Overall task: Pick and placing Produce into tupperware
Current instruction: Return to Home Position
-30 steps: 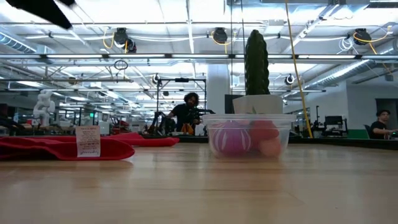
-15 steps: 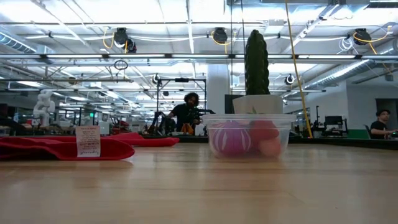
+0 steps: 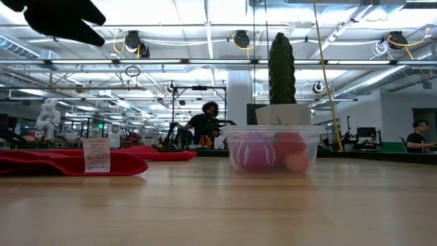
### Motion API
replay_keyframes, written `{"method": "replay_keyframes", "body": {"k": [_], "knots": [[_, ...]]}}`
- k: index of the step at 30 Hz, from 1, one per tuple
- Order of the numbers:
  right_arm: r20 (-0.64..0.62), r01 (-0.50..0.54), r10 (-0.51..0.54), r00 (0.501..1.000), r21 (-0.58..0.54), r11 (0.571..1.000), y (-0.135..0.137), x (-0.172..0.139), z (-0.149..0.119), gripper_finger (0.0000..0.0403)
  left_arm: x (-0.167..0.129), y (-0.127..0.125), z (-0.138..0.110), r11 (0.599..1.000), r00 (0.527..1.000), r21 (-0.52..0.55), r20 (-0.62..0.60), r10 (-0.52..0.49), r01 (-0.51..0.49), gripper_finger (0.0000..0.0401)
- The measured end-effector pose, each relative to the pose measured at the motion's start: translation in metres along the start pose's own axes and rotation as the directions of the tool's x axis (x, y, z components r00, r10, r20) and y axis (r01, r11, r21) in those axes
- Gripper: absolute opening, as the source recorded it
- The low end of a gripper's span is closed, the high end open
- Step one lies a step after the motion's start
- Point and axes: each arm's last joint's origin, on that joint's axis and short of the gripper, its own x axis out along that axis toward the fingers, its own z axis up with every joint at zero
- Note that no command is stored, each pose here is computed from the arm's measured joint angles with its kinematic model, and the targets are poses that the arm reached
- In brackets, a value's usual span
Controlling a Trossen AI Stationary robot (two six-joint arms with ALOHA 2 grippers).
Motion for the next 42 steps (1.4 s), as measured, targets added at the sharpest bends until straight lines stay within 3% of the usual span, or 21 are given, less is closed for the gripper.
{"method": "replay_keyframes", "body": {"k": [7,15,28,38,42], "knots": [[0.062,0.055,-0.056,0.996,0.026,0.998,-0.032,-0.019,-0.014,0.0187,0.004,0.035,-0.009,0.986,0.986,-0.064,0.079,-0.148,0.153,0.0379],[0.059,-0.015,0.013,0.998,0.037,0.999,-0.058,-0.024,-0.021,0.0187,0.033,0.066,-0.008,0.944,0.933,-0.043,0.173,-0.316,0.328,0.0379],[0.060,-0.070,0.069,0.996,0.010,0.997,-0.088,-0.029,-0.019,0.0187,0.058,0.090,-0.002,0.952,0.939,-0.051,0.186,-0.288,0.302,0.0379],[0.164,-0.192,0.193,0.967,-0.024,0.981,-0.093,-0.046,-0.011,0.0187,0.048,0.112,0.021,0.935,0.883,-0.027,0.341,-0.323,0.352,0.0379],[0.203,-0.192,0.196,0.959,-0.043,0.981,-0.093,-0.052,-0.016,0.0187,0.037,0.127,0.008,0.930,0.858,-0.045,0.403,-0.318,0.365,0.0379]]}}
